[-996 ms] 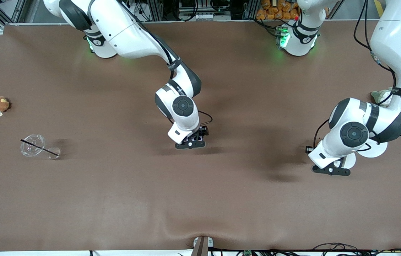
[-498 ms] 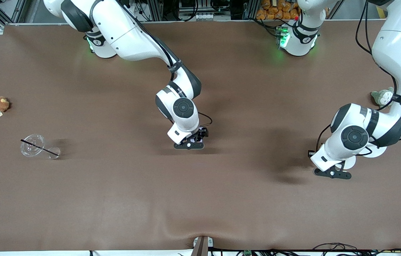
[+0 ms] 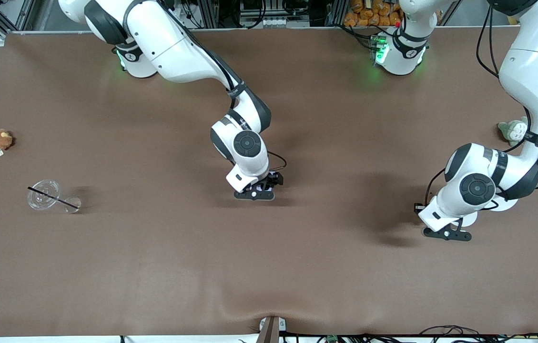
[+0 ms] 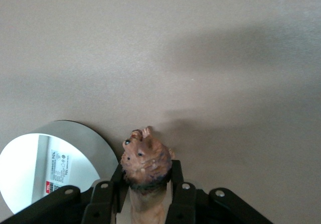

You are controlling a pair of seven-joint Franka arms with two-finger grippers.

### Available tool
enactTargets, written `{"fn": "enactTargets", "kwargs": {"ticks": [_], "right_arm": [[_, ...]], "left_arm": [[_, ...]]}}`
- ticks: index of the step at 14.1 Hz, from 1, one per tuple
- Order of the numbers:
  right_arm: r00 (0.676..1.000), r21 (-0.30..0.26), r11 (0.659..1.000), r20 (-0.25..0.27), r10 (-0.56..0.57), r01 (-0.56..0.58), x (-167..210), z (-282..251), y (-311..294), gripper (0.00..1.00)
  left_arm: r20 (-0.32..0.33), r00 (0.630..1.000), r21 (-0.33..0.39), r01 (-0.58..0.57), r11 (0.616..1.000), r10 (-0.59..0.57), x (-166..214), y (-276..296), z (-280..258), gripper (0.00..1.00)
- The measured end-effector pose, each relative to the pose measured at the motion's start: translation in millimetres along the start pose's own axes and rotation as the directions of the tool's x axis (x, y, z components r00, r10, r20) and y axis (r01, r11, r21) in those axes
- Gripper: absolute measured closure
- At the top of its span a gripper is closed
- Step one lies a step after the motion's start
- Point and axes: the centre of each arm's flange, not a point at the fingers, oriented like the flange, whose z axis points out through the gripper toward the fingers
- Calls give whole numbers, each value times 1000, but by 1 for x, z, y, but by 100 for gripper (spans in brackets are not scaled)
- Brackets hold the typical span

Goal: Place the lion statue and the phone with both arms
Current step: 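Carry the lion to the lamp while the right gripper carries the phone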

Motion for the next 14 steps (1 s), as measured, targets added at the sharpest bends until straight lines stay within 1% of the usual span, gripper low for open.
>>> {"fn": "enactTargets", "kwargs": {"ticks": [4, 8, 9, 10, 11, 12, 14], "right_arm": [[998, 0, 998, -4, 68, -68, 2, -1, 1, 0], [995, -2, 995, 0, 101, -101, 1, 2, 1, 0], [993, -1, 993, 3, 120, -120, 1, 3, 1, 0], [990, -1, 990, 7, 144, -144, 0, 4, 1, 0], [987, -1, 987, 9, 163, -163, -1, 5, 1, 0], [985, -2, 985, 11, 173, -173, -1, 6, 0, 0], [983, -2, 983, 12, 181, -181, -2, 7, -1, 0]], "left_arm": [[0, 1000, -7, 7, 1000, -7, 0, -4, 4, 63], [0, 1000, -7, 5, 1000, -5, 0, -3, 4, 62], [0, 1000, -8, 5, 1000, -5, 0, -2, 4, 57], [1, 1000, -9, 4, 1000, -4, 0, -2, 5, 47], [1, 1000, -10, 4, 1000, -4, 0, -1, 5, 38], [-2, 1000, -11, 3, 1000, -3, 0, -1, 5, 27], [-16, 1000, -17, 1, 1000, -1, 3, 2, -1, 9]]}}
